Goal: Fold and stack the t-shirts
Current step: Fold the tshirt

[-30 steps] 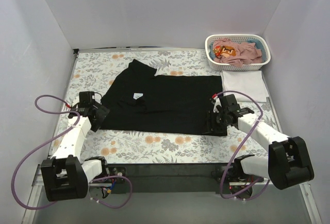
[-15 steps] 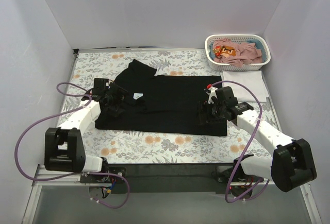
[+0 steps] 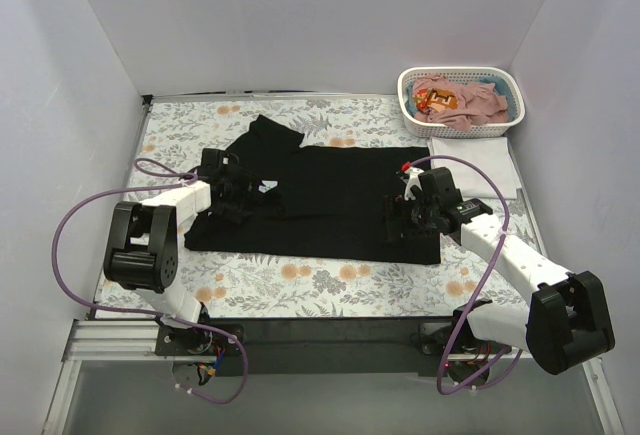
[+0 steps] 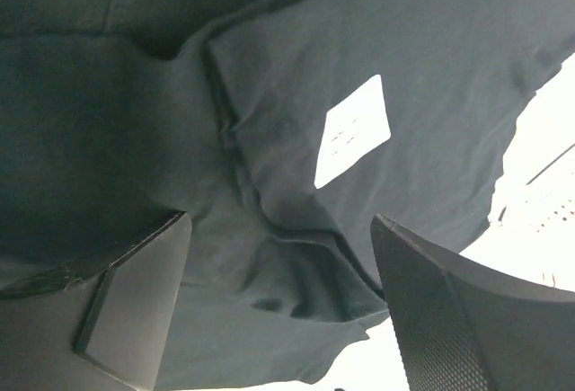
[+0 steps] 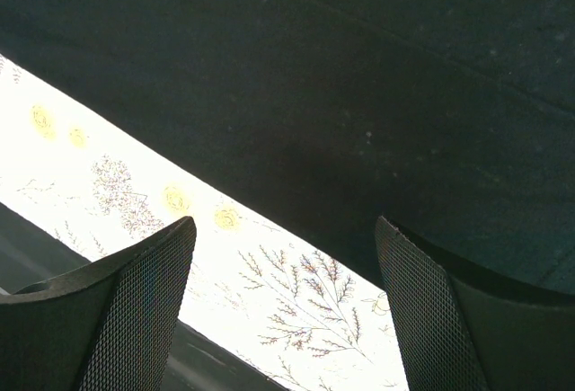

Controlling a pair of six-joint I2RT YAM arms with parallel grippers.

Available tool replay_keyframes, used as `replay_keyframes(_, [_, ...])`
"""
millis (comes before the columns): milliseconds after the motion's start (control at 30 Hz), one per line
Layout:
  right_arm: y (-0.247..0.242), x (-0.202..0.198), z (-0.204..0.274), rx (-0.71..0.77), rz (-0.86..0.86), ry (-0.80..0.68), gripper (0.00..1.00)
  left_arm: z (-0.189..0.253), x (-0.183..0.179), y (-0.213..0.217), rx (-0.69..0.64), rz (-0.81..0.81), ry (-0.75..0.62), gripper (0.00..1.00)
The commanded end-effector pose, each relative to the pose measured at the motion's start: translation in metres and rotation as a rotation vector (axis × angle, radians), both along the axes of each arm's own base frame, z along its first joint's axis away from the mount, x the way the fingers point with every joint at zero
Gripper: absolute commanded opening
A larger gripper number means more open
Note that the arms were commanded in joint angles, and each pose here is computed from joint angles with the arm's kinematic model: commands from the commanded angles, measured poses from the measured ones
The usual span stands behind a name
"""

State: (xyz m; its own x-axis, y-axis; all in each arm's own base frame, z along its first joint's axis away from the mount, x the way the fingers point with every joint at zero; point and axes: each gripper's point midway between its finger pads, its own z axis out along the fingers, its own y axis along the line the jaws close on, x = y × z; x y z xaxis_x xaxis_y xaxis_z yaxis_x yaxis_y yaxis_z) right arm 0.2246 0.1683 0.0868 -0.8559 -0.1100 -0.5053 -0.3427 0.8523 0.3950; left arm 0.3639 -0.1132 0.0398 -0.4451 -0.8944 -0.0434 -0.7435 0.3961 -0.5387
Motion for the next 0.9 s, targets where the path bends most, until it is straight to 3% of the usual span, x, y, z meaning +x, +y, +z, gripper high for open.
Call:
replay_keyframes(0, [0.003, 0.009, 0.007, 0.006, 0.019, -0.049, 0.87, 0.018, 0.025, -0.001, 0.012, 0.012, -0.084, 0.79])
replay_keyframes(867, [0.002, 0.007, -0.001, -0.007, 0.025, -0.041, 0.85, 0.014, 0.038, -0.010, 0.056, -0.010, -0.094, 0.69])
